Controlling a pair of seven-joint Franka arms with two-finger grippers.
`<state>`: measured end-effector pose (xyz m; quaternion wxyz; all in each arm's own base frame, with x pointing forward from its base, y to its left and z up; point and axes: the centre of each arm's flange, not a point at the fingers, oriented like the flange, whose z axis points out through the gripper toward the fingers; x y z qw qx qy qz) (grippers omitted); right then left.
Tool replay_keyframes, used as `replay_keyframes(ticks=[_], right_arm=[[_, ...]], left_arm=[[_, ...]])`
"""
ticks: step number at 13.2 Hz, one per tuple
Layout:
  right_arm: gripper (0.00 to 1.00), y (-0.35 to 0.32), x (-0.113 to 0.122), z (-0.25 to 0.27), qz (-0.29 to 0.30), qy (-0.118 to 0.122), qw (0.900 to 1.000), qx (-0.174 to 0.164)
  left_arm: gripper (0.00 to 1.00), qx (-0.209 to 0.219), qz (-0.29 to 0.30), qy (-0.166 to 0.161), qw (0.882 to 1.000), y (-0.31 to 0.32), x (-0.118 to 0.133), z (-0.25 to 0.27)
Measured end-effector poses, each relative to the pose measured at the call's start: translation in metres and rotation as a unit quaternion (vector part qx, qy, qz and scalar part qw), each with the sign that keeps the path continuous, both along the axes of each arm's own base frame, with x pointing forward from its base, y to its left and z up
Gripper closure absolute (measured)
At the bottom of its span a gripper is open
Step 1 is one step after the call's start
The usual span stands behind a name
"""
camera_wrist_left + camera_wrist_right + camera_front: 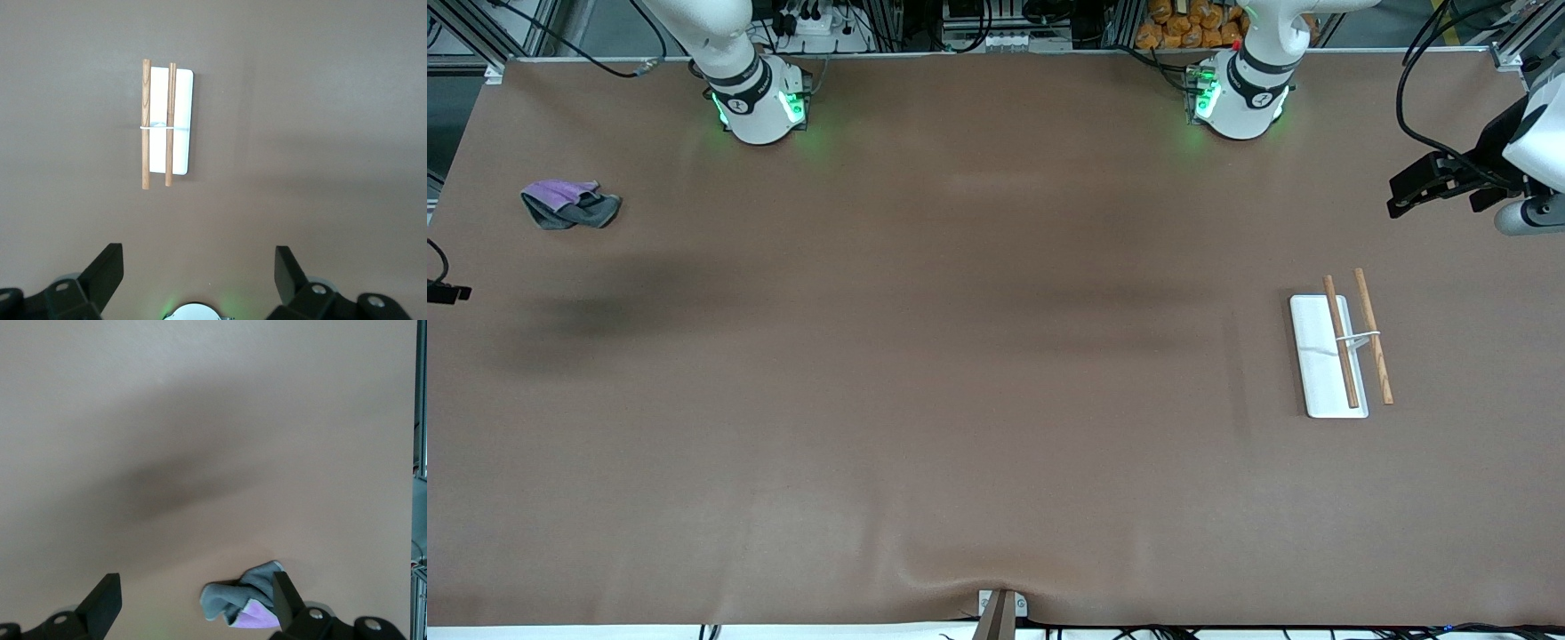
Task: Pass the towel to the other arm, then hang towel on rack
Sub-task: 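Close the right gripper on the towel edge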
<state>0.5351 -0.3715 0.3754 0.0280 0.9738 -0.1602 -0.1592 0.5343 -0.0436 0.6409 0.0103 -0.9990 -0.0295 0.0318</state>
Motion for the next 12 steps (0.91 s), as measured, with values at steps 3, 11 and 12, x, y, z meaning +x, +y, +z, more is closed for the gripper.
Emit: replay_keyframes(ticks=[3, 11, 12], right_arm=[[0.0, -0.03, -0.032, -0.026, -0.012, 0.021, 0.999, 0.023], [0.04, -0.1, -0.108, -0.11, -0.002, 0.027, 0.997, 0.078], [0.05, -0.103, -0.11, -0.118, -0.001, 0.026, 0.996, 0.081]], left_arm=[[0.0, 0.0, 0.0, 0.002, 1.0, 0.0, 0.001, -0.003], [0.0, 0.0, 0.001, 0.002, 1.0, 0.001, 0.001, -0.003], [0.0, 0.0, 0.001, 0.002, 1.0, 0.001, 0.001, -0.003]])
